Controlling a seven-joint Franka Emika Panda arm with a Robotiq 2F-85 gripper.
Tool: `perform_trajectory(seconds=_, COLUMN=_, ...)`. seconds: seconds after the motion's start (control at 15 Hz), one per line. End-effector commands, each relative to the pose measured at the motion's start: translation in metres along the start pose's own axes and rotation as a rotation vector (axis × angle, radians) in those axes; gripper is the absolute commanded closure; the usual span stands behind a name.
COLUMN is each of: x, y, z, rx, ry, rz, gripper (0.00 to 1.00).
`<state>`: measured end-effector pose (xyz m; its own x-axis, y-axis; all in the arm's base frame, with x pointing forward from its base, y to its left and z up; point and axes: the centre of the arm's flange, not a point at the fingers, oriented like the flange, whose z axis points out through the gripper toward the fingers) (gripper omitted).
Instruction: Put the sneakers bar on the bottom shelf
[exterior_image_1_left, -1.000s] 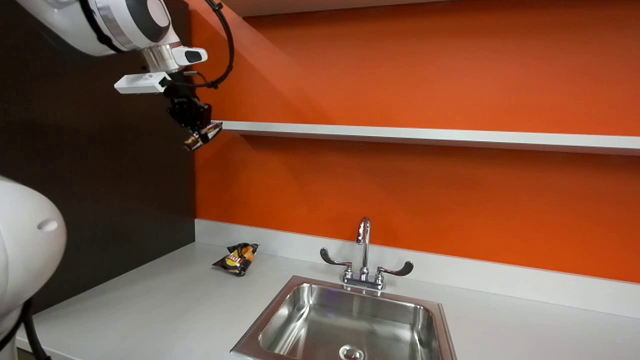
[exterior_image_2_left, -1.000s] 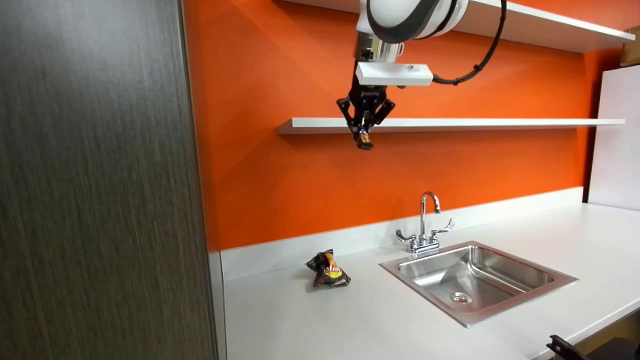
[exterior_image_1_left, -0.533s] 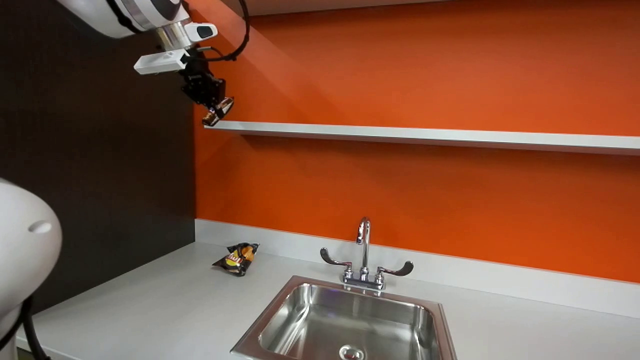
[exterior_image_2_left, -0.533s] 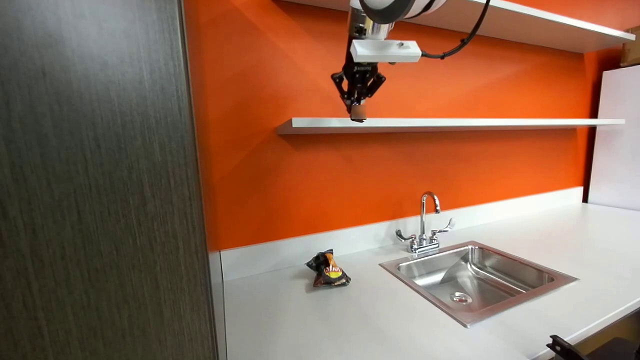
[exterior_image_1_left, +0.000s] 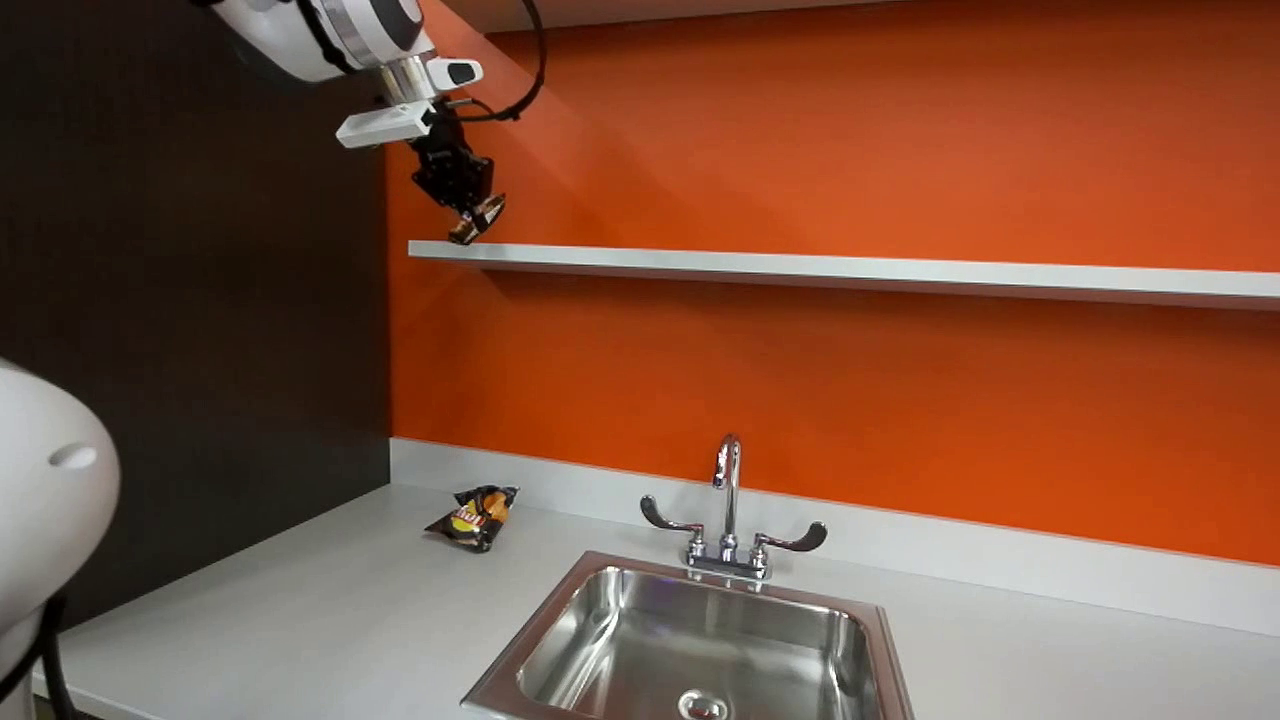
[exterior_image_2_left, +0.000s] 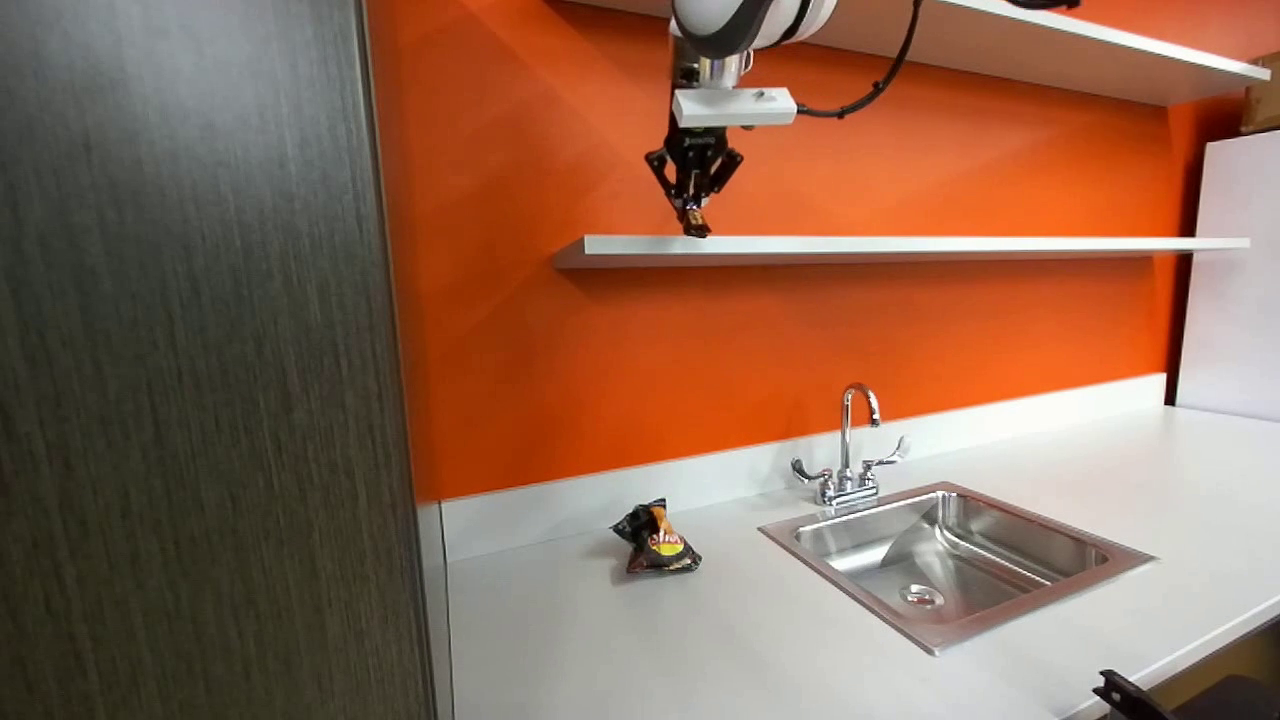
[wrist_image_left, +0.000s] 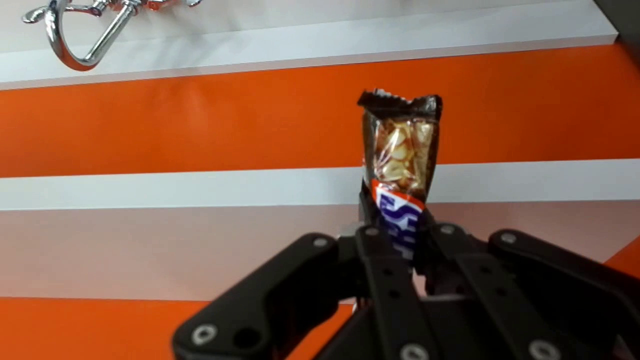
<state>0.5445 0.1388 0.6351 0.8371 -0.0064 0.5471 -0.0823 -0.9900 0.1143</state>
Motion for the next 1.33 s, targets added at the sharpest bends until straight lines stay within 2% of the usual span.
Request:
perform_trajectory(seconds=0.0, x=0.050, y=-0.004, z=0.013, rx=-0.022, ry=-0.049, rz=-0.029, gripper=0.96)
perform_trajectory(seconds=0.33, x=0.076, y=-0.003, z=0.032, rx=-0.029, ry=-0.085, rz=-0.023, gripper=0.96)
perform_trajectory(seconds=0.87, x=0.097, y=-0.007, z=0.051, rx=-0.053, ry=-0.118, rz=-0.006, gripper=0.96)
perform_trajectory(seconds=0.93, x=0.098, y=-0.008, z=0.054, rx=-0.059, ry=-0.123, rz=-0.003, gripper=0.93)
perform_trajectory(seconds=1.0, x=0.099, y=-0.008, z=0.056, rx=-0.062, ry=-0.125, rz=0.000, gripper=0.60)
perform_trajectory(seconds=1.07, x=0.100, y=-0.009, z=0.056, rx=-0.063, ry=-0.122, rz=0.003, gripper=0.60)
perform_trajectory(seconds=1.13, x=0.099, y=-0.009, z=0.057, rx=-0.067, ry=-0.121, rz=0.007, gripper=0.56)
perform_trajectory(seconds=1.27, x=0.098, y=-0.009, z=0.056, rx=-0.071, ry=-0.118, rz=0.009, gripper=0.41)
